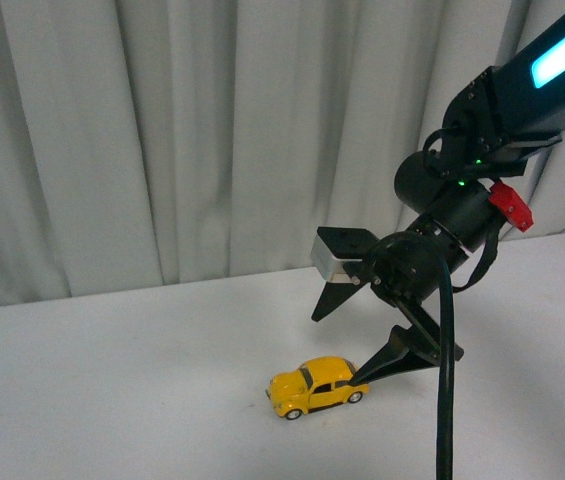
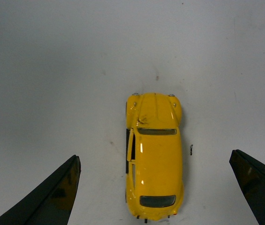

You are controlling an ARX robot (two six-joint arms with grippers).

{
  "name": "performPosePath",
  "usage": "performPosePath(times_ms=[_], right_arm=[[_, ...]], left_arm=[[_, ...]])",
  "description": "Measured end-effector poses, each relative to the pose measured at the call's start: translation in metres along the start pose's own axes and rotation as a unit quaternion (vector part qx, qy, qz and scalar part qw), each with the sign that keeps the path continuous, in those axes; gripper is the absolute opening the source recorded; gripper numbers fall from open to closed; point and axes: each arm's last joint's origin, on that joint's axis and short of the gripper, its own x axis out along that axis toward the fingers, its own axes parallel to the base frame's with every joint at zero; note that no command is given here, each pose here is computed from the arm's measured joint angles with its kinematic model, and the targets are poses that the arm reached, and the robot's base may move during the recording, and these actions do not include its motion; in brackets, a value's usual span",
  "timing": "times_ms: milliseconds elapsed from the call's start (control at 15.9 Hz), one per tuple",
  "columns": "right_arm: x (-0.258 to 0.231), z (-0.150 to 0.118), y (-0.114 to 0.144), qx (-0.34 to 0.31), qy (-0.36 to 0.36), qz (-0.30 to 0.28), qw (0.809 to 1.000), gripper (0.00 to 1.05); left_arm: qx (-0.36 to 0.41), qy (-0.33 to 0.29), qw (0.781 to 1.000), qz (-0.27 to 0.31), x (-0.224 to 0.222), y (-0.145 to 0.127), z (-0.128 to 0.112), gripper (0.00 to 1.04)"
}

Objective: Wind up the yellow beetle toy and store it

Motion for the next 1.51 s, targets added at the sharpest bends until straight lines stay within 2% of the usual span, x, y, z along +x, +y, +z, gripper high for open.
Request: performPosePath(times_ms=[251,628,1004,1067,1255,1381,1444,1506], right_arm=[[0.012,-0.008,-0.004,-0.008,0.021,-0.009,1.000,0.98],[0.041,-0.022,0.004,0.042,0.031,0.000,0.999,0.98],[0.050,-0.025,0.003,0.059,0.030,0.002,0.998,0.98],[0.051,-0.023,0.002,0.060,0.029,0.002,0.998,0.93],[0.050,-0.022,-0.005,0.063,0.019,-0.004,0.998,0.70],[0.049,-0.022,-0.006,0.066,0.018,-0.005,0.998,0.47],[0.049,-0.022,-0.006,0.066,0.018,-0.005,0.998,0.42],[0.049,-0.021,-0.006,0.067,0.017,-0.005,0.998,0.42]], left_arm=[[0.000,0.000,1.000,0.000,0.000,0.000,0.000,0.98],[0.000,0.000,1.000,0.000,0.000,0.000,0.000,0.98],[0.000,0.000,1.000,0.000,0.000,0.000,0.000,0.98],[0.000,0.000,1.000,0.000,0.000,0.000,0.000,0.98],[0.000,0.000,1.000,0.000,0.000,0.000,0.000,0.98],[0.000,0.000,1.000,0.000,0.000,0.000,0.000,0.98],[0.000,0.000,1.000,0.000,0.000,0.000,0.000,0.98],[0.000,0.000,1.000,0.000,0.000,0.000,0.000,0.98]])
